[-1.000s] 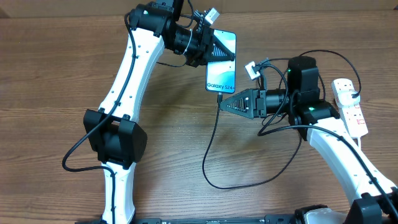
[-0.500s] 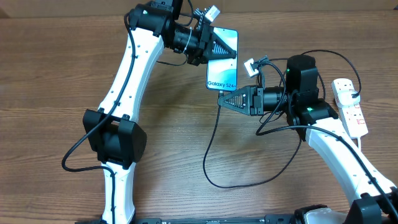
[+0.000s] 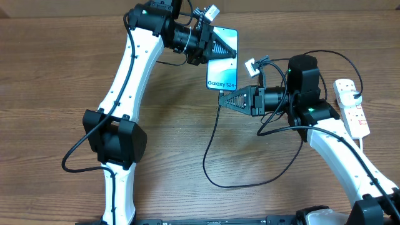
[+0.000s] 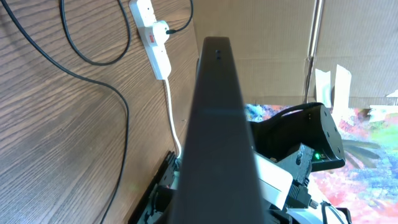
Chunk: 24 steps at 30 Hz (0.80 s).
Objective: Plug charger to phone and switch on socket
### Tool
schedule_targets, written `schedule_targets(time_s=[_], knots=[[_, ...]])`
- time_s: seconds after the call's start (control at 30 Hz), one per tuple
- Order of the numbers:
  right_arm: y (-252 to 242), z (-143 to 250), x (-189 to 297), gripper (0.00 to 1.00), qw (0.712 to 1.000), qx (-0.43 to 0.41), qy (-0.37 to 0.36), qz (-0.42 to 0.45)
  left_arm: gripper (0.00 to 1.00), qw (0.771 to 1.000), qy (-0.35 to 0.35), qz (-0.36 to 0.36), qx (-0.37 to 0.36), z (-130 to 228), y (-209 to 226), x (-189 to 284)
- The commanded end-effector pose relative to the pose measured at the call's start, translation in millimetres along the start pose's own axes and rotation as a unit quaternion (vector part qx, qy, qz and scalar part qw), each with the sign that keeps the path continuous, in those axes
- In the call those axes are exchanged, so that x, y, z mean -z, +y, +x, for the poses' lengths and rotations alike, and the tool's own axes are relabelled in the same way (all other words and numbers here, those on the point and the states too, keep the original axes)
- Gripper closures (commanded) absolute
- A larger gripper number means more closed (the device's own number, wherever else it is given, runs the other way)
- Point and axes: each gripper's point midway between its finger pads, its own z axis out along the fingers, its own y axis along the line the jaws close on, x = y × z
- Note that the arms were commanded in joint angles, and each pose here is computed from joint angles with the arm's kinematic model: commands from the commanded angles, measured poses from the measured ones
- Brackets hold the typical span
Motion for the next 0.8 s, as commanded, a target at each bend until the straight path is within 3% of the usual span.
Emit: schedule_targets(time_s=[0.0, 0.77], knots=[[-1.0, -5.1, 0.8, 0.96, 1.0, -0.012, -0.016, 0.017, 0.96, 0.999, 0.0, 0.019, -0.033, 6.0, -22.5, 5.9], [-8.3, -19.2, 2.2, 0.96, 0.997, -0.052, -0.049, 0.042, 0.96, 0.997, 0.035, 0.029, -0.063, 31.6, -23.3, 1.7]])
